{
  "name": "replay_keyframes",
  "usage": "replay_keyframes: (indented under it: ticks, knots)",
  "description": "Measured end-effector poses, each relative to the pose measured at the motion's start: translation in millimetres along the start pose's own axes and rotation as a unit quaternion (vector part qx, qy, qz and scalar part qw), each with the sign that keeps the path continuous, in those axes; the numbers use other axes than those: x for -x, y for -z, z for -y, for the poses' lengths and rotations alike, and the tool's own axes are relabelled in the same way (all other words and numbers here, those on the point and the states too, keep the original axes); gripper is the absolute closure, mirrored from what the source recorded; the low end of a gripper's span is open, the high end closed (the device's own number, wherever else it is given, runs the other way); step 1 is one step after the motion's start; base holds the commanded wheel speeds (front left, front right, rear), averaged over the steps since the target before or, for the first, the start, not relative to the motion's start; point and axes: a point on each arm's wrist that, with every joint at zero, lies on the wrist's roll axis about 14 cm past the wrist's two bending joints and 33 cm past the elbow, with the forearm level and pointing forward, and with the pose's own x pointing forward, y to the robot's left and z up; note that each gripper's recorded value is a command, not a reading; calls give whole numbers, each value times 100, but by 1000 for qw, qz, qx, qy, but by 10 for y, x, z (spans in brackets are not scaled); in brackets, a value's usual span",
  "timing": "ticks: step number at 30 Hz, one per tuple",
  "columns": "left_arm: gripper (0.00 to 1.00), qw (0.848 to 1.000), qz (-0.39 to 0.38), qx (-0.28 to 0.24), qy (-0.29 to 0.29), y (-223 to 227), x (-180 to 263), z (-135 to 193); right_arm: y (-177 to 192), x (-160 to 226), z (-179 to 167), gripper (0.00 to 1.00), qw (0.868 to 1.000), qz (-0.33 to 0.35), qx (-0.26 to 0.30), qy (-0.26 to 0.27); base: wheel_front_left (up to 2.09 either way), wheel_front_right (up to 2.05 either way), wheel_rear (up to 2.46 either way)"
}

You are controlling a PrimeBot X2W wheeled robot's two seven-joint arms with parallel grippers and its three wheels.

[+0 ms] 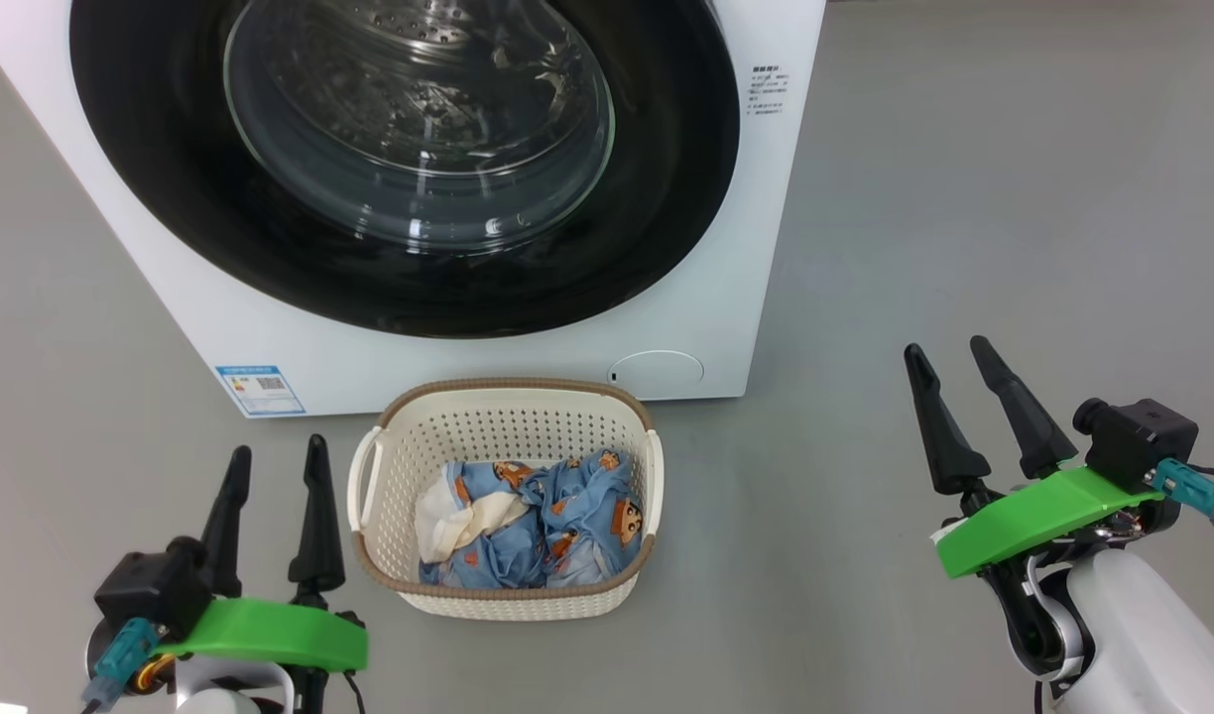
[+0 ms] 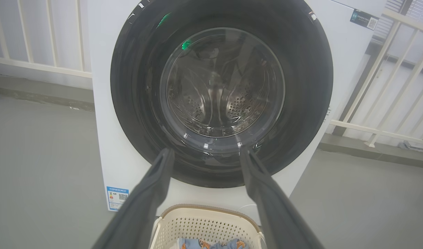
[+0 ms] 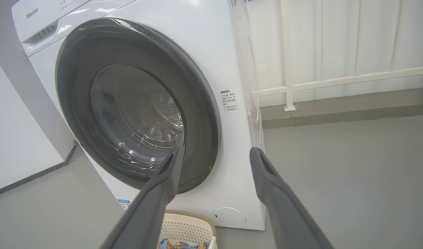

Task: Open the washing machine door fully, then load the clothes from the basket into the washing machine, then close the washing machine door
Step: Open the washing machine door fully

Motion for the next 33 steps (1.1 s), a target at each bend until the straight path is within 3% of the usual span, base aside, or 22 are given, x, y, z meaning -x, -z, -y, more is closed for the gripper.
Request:
replay_keyframes:
  ticks: [10,11,12,16,25,33]
  knots:
    - [0,1000,-4,-2,-5,42,-8,-33,0,-117,102,0,1000,-4,1,6,0,0,0]
    - [0,1000,-5,-2,-6,49,-8,-40,-7,-132,124,14,1000,-3,-1,8,0,0,0]
    - [0,1000,-6,-2,-7,55,-8,-46,-16,-151,143,40,1000,-2,-1,9,0,0,0]
    - [0,1000,-6,-3,-9,65,-19,-64,-111,-265,175,100,1000,10,4,8,0,0,0]
    - [0,1000,-10,-2,-18,113,-77,-133,-353,-535,261,100,997,51,-56,12,0,0,0]
    - [0,1000,-5,-5,-24,97,-165,-198,-483,-814,327,100,996,61,-67,-3,0,0,0]
